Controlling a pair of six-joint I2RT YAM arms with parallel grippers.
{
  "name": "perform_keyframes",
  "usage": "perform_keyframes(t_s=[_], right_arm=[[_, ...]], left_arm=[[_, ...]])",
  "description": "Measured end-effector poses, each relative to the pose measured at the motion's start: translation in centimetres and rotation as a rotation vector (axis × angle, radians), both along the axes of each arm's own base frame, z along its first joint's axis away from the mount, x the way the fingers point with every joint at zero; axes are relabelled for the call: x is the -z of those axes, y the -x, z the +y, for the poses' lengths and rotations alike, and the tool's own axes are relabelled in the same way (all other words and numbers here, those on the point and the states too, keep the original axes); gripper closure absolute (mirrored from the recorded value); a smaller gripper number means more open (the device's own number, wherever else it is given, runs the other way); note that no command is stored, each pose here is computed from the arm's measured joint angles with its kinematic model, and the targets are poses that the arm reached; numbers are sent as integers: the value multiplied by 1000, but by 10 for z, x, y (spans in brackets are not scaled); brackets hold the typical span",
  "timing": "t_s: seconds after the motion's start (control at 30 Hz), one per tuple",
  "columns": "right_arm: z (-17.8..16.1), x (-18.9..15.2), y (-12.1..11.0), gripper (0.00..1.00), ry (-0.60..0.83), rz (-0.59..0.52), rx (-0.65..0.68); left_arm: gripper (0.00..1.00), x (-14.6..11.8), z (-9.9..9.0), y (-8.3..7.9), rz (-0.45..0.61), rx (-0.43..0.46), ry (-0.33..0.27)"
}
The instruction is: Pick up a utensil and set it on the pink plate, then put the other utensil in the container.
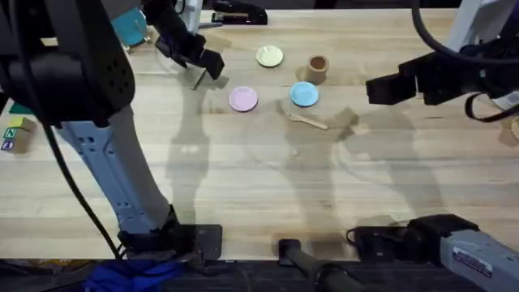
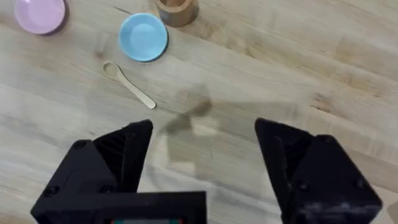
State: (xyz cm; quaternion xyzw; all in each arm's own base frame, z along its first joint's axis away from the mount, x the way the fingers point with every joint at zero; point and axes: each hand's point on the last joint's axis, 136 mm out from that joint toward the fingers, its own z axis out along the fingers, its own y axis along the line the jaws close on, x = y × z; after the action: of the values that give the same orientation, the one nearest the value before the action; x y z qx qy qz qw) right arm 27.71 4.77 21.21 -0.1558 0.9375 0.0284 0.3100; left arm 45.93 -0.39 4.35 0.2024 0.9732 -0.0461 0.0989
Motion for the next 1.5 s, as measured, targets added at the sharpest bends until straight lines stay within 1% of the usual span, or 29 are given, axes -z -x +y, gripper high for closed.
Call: perform_keyframes(t_s=[0.03,0.13,0.3,0.37,0.47,0.5,0.63,0.7,0.8,0.87,1.0,1.17,1.5], right_arm=[[0,0,0,4,0,0,0],[0,0,0,3,0,0,0],[0,0,0,4,0,-1,0],[0,0,0,4,0,0,0],[0,0,0,3,0,0,0],[0,0,0,4,0,-1,0],[0,0,0,3,2,-1,-2],[0,0,0,3,1,-1,-2],[0,0,0,3,1,-1,-2],[0,0,0,3,2,-1,-2],[0,0,0,3,2,-1,-2],[0,0,0,3,2,-1,-2],[0,0,0,3,2,-1,-2]], left_arm=[[7,4,0,1,11,0,0],[11,4,1,-1,9,-4,-2],[92,4,2,-2,5,-10,-6],[157,5,3,-2,7,-13,-11],[386,5,5,-2,10,-18,-26],[412,5,5,-1,12,-18,-27],[465,6,6,0,18,-20,-28],[474,6,5,0,18,-18,-30],[592,6,3,0,17,-14,-30],[628,6,1,-1,16,-9,-32],[808,5,-3,-3,5,-4,-31],[945,5,-5,-6,-7,-4,-27],[956,4,-5,-7,-9,-5,-25]])
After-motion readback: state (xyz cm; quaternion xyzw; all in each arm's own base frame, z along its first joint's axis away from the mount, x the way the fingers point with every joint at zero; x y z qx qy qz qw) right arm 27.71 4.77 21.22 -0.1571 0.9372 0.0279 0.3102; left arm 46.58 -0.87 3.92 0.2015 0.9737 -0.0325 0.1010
